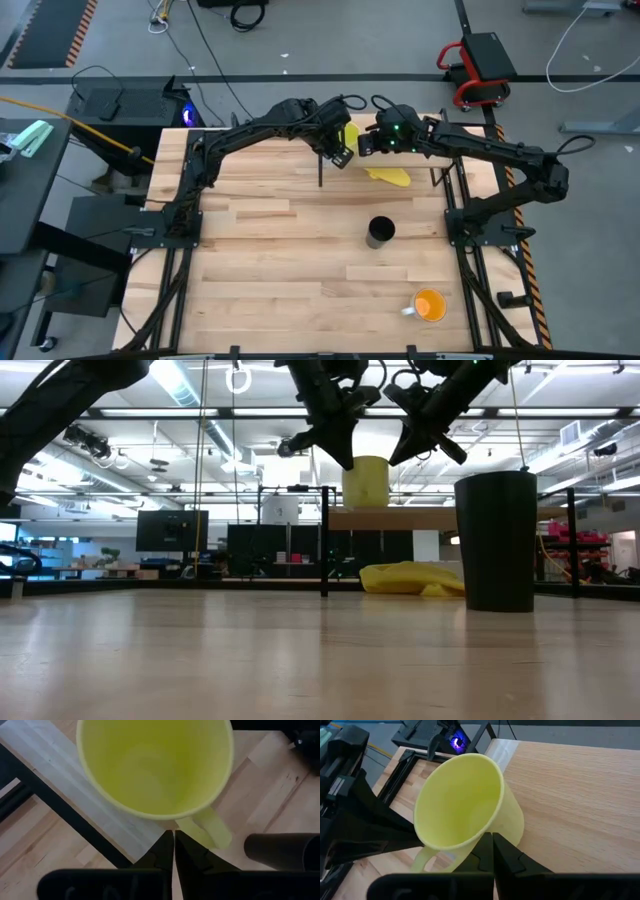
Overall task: Stack small to large cups/mugs on shelf
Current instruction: Put the yellow mug on the shelf, then put the orange mug on the shelf
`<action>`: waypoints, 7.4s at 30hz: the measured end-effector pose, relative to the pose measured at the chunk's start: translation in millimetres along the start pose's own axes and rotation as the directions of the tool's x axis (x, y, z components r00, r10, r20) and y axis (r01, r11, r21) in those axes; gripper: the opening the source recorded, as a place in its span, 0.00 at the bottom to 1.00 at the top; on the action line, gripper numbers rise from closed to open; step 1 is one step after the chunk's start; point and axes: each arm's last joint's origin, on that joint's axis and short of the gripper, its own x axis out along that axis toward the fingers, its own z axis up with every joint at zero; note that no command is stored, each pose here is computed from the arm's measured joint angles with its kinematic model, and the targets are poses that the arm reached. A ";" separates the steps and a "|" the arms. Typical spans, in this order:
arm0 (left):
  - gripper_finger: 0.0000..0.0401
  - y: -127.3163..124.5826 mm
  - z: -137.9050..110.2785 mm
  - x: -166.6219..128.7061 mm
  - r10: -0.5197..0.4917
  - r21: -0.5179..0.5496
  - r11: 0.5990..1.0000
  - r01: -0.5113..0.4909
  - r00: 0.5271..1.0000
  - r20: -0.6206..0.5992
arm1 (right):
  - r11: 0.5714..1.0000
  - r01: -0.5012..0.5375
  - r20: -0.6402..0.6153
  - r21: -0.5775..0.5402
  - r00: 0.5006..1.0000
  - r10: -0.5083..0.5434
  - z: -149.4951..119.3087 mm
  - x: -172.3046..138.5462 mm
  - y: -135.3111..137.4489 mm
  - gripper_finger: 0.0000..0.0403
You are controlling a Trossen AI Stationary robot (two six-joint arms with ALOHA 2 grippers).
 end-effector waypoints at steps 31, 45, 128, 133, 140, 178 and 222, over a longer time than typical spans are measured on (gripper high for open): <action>0.09 -11.6 -5.5 -0.5 -0.018 0.038 0.999 0.018 1.000 -0.006 | 1.000 0.017 -0.032 -0.023 0.999 -0.018 -4.4 -5.7 -1.3 0.00; 0.11 -11.9 -4.8 -0.5 -0.022 0.047 0.999 0.021 1.000 0.001 | 1.000 0.016 -0.031 -0.027 0.999 -0.017 -4.3 -5.8 -1.2 0.00; 0.30 -11.5 -2.6 -0.2 -0.028 0.096 0.995 0.026 0.999 0.018 | 1.000 0.015 0.010 -0.011 1.000 -0.015 -12.7 -10.8 10.9 0.00; 0.29 -11.4 -1.8 0.0 -0.030 0.091 0.995 0.028 0.999 0.025 | 1.000 -0.008 0.016 -0.009 1.000 0.008 -11.6 -9.2 12.9 0.00; 0.29 -8.3 -0.4 0.2 -0.013 0.073 0.997 0.011 0.999 0.031 | 1.000 -0.015 0.000 -0.010 1.000 0.015 -11.1 -2.7 12.5 0.00; 0.28 -45.6 -55.2 -96.1 -0.088 0.192 0.977 0.096 0.995 -0.050 | 0.911 -0.407 -0.181 -0.066 0.903 0.390 -66.7 -131.2 37.5 0.00; 0.20 -181.3 -169.1 -42.9 -0.268 0.319 0.921 0.224 0.958 0.100 | 0.996 -0.031 -0.684 -0.079 0.729 -0.032 -200.8 -226.9 18.0 0.01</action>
